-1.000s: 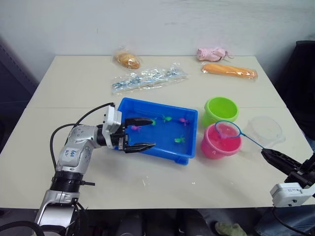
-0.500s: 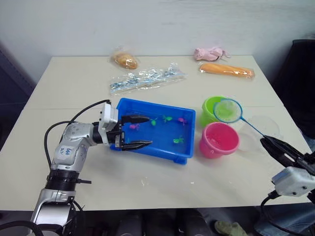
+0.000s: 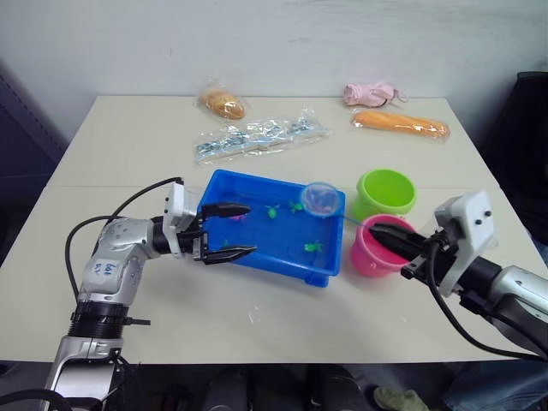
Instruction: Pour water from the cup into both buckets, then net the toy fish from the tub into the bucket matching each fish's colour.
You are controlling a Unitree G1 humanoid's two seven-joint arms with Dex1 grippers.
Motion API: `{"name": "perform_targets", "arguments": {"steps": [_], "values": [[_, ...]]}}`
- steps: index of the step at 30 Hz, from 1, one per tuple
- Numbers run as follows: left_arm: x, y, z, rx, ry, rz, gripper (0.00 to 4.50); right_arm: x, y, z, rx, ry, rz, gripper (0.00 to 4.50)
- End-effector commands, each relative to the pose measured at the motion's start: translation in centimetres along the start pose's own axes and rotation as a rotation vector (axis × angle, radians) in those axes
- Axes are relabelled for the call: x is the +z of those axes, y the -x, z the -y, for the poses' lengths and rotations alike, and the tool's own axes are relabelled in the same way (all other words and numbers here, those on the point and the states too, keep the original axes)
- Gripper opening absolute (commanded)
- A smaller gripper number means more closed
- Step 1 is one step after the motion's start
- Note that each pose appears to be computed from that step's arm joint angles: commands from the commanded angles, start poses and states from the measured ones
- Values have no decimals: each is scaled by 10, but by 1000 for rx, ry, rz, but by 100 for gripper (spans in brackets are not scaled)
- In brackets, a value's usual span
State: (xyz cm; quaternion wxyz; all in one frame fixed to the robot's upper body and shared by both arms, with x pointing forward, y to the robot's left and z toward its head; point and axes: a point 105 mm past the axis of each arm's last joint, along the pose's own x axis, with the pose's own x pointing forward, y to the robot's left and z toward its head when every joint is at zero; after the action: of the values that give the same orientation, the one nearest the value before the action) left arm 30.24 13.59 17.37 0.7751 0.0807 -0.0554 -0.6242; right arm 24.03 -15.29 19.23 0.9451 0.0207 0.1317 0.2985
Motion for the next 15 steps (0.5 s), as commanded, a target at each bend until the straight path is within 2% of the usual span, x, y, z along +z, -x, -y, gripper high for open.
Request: {"name": "perform_targets", "arguments": {"steps": [1,5,15], "values": [[12,8,1,19,-47,7,445,-9,-3,-3,-27,-146,-118,0],[13,11,2,31,-49,0,445,-12,-20,-2,-61,-249,-177,0],[14,11,5,43,-55,-3,445,-9,-50,0,-143,-291,-270,0]]}}
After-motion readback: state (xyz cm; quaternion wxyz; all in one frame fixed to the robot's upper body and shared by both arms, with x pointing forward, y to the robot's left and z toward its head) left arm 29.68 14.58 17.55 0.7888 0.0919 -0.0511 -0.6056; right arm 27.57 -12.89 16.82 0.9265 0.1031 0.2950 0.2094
